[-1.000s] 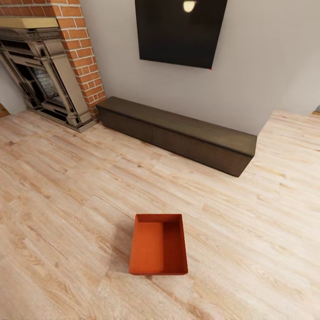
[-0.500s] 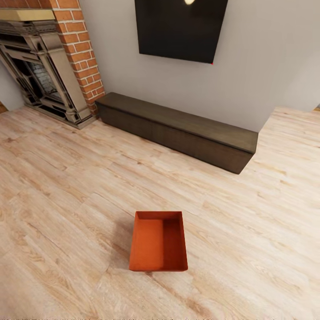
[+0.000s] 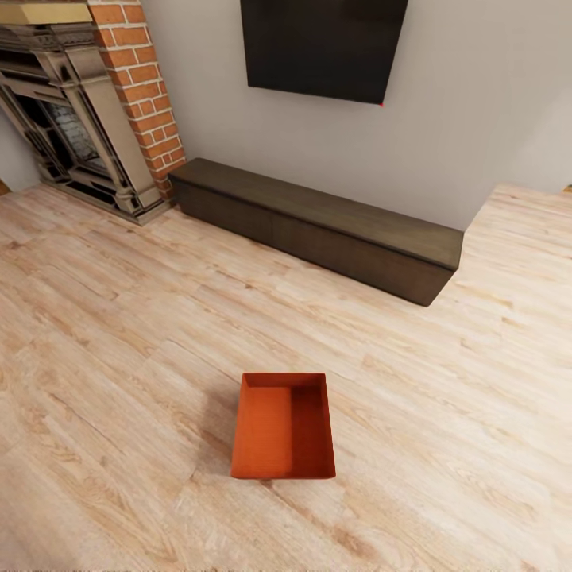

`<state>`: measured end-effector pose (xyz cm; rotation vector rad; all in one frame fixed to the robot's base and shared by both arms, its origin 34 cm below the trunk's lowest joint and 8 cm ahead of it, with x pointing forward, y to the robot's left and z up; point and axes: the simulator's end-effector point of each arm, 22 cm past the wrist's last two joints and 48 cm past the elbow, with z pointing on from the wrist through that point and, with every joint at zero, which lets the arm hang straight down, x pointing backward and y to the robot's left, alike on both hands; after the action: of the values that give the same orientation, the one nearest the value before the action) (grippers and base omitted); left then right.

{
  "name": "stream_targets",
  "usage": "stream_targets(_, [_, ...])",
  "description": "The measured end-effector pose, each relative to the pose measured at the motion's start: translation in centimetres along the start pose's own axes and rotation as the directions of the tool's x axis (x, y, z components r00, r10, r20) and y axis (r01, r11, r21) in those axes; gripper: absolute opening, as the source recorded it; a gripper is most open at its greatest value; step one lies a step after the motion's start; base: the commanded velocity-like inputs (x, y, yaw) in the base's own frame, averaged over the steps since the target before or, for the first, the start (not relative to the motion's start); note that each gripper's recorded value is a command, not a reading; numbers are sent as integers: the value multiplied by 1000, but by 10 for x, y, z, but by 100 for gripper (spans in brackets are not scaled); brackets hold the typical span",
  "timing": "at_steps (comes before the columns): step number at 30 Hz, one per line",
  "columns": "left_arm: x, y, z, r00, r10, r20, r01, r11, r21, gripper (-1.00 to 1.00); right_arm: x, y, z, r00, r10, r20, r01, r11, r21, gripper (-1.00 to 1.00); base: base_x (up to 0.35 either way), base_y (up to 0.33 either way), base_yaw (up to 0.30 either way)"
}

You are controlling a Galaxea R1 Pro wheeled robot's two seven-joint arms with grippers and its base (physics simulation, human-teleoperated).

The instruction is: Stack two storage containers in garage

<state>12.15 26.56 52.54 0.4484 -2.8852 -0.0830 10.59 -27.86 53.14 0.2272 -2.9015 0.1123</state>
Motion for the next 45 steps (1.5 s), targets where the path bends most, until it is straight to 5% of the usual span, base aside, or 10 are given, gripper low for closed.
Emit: stream_targets(45, [14,5,3,999,1,-34,-1,1000,-11,100,14,2,2,999,1,-36,-1,1000,-6,100,0,0,0])
